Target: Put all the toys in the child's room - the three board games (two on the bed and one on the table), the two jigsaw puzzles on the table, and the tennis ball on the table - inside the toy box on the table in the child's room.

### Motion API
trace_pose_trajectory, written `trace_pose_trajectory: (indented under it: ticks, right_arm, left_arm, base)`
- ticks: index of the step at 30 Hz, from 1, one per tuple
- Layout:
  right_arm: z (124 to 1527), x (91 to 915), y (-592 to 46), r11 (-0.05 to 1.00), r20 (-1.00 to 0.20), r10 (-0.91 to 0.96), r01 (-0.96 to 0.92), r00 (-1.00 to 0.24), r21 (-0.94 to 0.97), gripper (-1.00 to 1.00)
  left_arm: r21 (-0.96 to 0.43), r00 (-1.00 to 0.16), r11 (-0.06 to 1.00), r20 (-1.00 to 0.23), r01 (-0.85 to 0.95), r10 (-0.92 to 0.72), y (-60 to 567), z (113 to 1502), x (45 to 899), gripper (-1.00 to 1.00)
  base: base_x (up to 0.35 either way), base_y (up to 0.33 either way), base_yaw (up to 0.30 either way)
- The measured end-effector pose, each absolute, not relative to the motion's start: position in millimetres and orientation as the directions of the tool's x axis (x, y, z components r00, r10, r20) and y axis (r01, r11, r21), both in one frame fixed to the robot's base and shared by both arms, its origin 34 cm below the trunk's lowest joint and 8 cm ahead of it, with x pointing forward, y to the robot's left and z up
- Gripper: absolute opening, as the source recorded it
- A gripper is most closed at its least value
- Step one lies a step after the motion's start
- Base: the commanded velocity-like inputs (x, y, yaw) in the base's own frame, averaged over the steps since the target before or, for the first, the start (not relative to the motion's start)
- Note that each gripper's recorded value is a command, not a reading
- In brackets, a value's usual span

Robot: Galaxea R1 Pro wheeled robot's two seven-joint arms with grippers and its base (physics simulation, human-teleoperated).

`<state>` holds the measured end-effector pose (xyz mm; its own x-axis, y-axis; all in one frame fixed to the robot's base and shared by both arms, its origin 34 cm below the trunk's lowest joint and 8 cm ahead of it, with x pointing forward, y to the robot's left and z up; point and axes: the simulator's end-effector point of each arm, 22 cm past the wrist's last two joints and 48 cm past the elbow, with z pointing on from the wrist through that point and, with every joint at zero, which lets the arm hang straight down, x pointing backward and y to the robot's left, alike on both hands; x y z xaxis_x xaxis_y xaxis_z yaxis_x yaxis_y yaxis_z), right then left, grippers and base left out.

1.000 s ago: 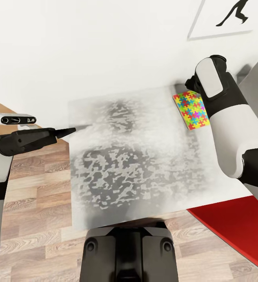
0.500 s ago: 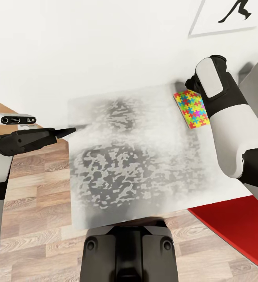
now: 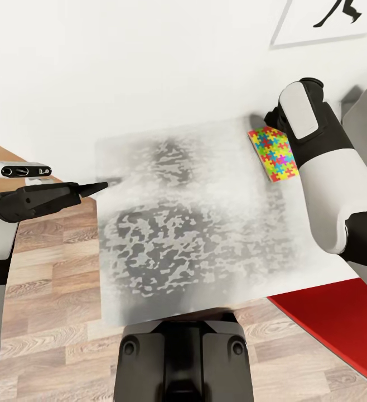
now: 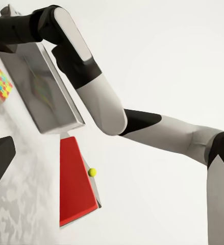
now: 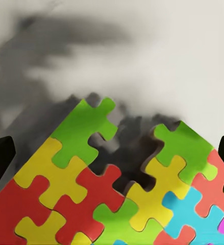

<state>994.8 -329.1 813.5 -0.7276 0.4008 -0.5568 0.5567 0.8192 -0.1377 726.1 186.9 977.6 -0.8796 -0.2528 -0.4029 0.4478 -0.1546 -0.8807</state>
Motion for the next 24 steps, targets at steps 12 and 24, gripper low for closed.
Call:
trace_pose_trajectory:
  ticks: [12, 24]
  right_arm:
    - [813.2, 995.4, -339.7, 0.814, -0.565, 0.400, 0.563, -0.722, -0.143, 1.00]
    - [813.5, 995.5, -339.9, 0.814, -0.567, 0.400, 0.564, -0.720, -0.143, 1.00]
  left_arm:
    - [-0.883, -0.882, -0.155, -0.398, 0.443, -0.253, 187.0, 974.0, 726.1, 1.00]
    - [-0.883, -0.881, -0.154, -0.399, 0.444, -0.253, 186.9, 973.9, 726.1, 1.00]
  base:
    - [-0.015, 0.000, 0.000]
    - [-0.041, 0.005, 0.000]
